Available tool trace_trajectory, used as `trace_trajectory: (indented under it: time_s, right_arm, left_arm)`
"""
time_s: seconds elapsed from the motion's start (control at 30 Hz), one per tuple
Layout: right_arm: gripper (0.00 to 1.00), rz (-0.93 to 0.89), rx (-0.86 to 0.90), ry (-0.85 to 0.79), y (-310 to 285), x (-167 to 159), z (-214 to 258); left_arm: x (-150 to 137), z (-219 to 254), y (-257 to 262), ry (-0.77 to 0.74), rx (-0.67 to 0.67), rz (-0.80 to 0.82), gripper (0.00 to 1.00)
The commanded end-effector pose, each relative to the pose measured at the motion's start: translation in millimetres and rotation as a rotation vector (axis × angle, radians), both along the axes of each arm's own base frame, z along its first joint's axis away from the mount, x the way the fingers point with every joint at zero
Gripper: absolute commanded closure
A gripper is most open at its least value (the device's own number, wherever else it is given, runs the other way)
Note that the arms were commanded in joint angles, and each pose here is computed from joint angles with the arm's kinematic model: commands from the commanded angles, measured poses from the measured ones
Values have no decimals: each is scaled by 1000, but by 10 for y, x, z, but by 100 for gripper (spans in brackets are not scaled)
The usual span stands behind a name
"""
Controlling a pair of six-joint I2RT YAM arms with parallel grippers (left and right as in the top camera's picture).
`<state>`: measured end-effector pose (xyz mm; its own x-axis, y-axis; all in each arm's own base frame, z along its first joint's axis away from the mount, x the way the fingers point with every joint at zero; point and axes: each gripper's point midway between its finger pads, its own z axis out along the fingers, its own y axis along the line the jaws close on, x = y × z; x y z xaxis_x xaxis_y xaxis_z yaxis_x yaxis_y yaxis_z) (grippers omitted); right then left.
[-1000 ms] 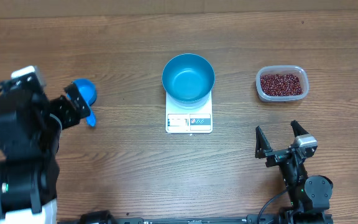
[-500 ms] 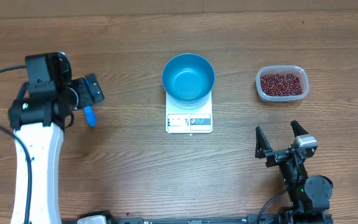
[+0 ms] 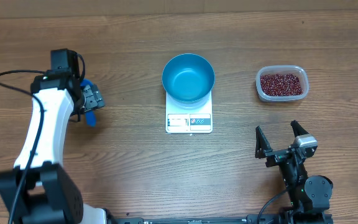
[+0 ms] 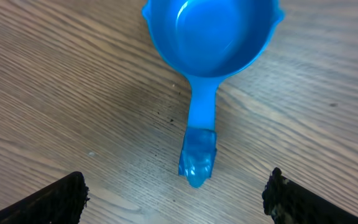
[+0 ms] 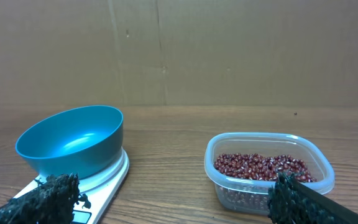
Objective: Scoop item into bowl and weigh 150g on scale
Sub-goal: 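Move the left gripper over the blue scoop handle, then lower the left gripper and close it on the blue scoop handle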
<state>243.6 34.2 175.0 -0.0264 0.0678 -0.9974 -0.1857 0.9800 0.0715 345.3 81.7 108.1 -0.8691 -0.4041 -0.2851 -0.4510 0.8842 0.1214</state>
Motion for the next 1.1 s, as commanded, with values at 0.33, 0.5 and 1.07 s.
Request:
trace_trajectory:
  time_s: [0.33,0.5,1.07]
  right_arm:
    - [0,-10,-1,-5,-20,2,-14]
    - [0,-10,-1,-6,-20,2,-14]
    - [0,-10,-1,-5,-20,2,-14]
  left_arm:
    - [214,-528,-52,55,-74,15,1]
    - [260,-664,-109,63,-113,13,0]
    - [364,-697,-38,28,-92,22,7]
